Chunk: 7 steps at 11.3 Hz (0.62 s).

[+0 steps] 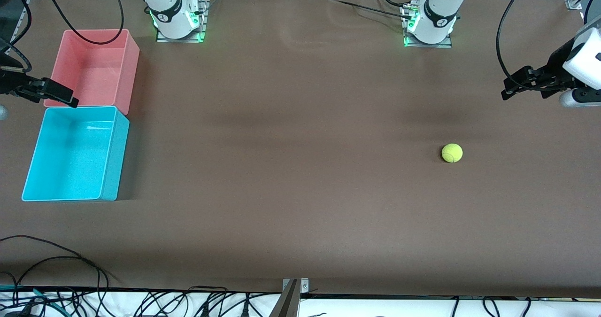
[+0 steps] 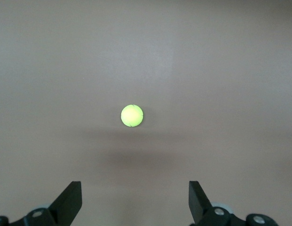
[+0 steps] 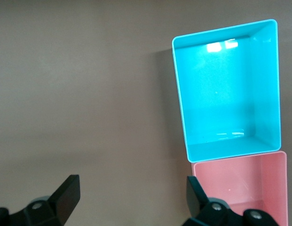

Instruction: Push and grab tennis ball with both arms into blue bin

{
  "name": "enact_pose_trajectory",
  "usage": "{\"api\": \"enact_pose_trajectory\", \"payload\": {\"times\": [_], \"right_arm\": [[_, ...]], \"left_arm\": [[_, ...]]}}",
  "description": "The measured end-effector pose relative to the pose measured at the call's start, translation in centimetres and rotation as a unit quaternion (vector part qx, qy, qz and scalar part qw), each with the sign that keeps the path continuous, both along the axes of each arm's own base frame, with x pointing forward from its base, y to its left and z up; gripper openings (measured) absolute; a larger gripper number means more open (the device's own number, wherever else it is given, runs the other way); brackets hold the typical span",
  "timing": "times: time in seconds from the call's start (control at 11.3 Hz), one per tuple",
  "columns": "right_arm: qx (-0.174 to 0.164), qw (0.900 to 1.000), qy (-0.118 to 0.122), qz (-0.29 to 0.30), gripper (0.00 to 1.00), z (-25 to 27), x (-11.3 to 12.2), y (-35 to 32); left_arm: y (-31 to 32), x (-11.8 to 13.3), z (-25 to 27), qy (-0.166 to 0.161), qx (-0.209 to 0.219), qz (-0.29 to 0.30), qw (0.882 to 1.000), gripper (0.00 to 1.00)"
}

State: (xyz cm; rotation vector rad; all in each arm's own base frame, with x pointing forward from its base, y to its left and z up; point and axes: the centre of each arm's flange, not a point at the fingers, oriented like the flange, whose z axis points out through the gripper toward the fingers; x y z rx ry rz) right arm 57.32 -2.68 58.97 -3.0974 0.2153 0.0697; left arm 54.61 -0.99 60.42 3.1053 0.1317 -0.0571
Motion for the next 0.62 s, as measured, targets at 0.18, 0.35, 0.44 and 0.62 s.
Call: {"api": "enact_pose_trajectory", "payload": {"times": [0.18,0.35,0.44,0.62], "right_arm": [[0.0,1.0,0.002,0.0,1.0,-0.21,0.09,-0.01],[0.0,1.0,0.003,0.0,1.0,-0.35,0.15,-0.01],[0.0,1.0,0.003,0.0,1.0,-0.36,0.16,-0.01],[0.0,1.0,0.003,0.0,1.0,-0.37,0.17,-0.02]], "left_arm": [[0.02,0.0,-0.01,0.0,0.0,0.0,1.0,1.0],[0.31,0.05,-0.1,0.001,0.016,-0.001,1.0,1.0],[0.34,0.09,-0.19,0.001,0.02,-0.002,1.0,1.0],[0.26,0.19,-0.26,-0.001,0.021,-0.003,1.0,1.0]]}}
